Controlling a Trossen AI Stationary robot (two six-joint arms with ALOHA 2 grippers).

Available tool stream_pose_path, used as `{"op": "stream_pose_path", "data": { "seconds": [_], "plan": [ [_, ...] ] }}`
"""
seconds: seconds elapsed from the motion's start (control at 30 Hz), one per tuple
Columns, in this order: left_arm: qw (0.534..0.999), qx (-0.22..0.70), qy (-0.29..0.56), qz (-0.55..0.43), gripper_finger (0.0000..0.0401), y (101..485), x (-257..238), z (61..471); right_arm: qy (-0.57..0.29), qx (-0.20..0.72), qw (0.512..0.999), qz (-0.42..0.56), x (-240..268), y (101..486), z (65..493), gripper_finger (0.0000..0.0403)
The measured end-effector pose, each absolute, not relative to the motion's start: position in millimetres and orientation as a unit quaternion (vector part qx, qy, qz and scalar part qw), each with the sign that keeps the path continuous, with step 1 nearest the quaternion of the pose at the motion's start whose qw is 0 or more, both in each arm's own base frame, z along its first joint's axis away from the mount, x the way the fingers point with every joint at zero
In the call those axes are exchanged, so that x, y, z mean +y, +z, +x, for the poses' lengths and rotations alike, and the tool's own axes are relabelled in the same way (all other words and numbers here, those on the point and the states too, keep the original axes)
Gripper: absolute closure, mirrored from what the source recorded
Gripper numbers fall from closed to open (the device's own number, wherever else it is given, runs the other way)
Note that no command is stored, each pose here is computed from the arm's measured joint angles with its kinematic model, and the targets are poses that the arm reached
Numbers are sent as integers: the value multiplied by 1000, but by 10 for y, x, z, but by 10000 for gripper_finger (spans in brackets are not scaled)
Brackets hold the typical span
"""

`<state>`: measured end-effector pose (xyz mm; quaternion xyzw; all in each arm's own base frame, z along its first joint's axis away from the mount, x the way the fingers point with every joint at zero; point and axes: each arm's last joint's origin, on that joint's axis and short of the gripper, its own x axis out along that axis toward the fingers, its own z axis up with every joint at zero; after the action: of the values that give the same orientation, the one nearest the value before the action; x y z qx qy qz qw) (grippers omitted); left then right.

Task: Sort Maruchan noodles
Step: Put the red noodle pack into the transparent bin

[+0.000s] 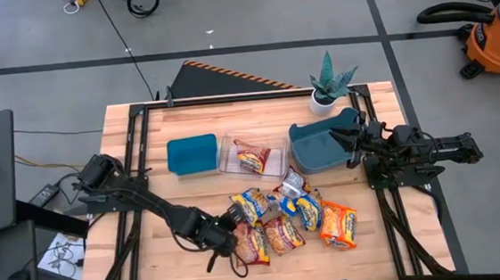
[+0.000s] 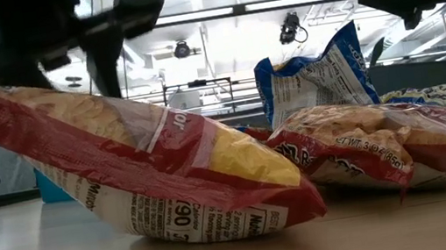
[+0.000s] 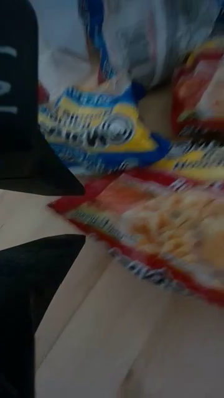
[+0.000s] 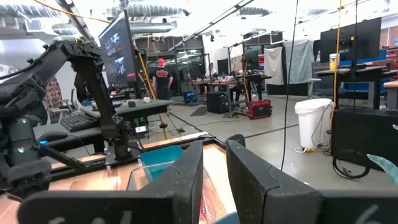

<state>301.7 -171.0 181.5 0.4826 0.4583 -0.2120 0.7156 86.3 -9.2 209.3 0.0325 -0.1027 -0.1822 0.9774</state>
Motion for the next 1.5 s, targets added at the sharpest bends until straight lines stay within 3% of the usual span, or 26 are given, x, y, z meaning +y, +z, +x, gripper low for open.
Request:
{"op": "stream_pose_path", "data": {
  "seconds": [0.4,0.7,0.9,1.1,1.3,1.5],
  "plan": [
    [729,448,-217,470,290,1695,-1701,2993,-182,-103,977,32,-92,2094,863,325],
    [742,459,-191,450,392,1720,-1689,3001,-182,-103,977,32,-93,2094,863,325],
    [763,446,-175,433,395,2129,-1562,2981,-182,-103,977,32,-92,2094,863,325],
    [836,376,-133,377,396,2773,-1252,2875,-182,-103,977,33,-92,2094,862,325],
    [902,282,-38,325,397,3247,-771,2885,-182,-103,977,33,-92,2094,863,325],
    [933,217,67,279,398,3388,-282,3108,-182,-103,977,32,-93,2094,862,325]
  ]
}}
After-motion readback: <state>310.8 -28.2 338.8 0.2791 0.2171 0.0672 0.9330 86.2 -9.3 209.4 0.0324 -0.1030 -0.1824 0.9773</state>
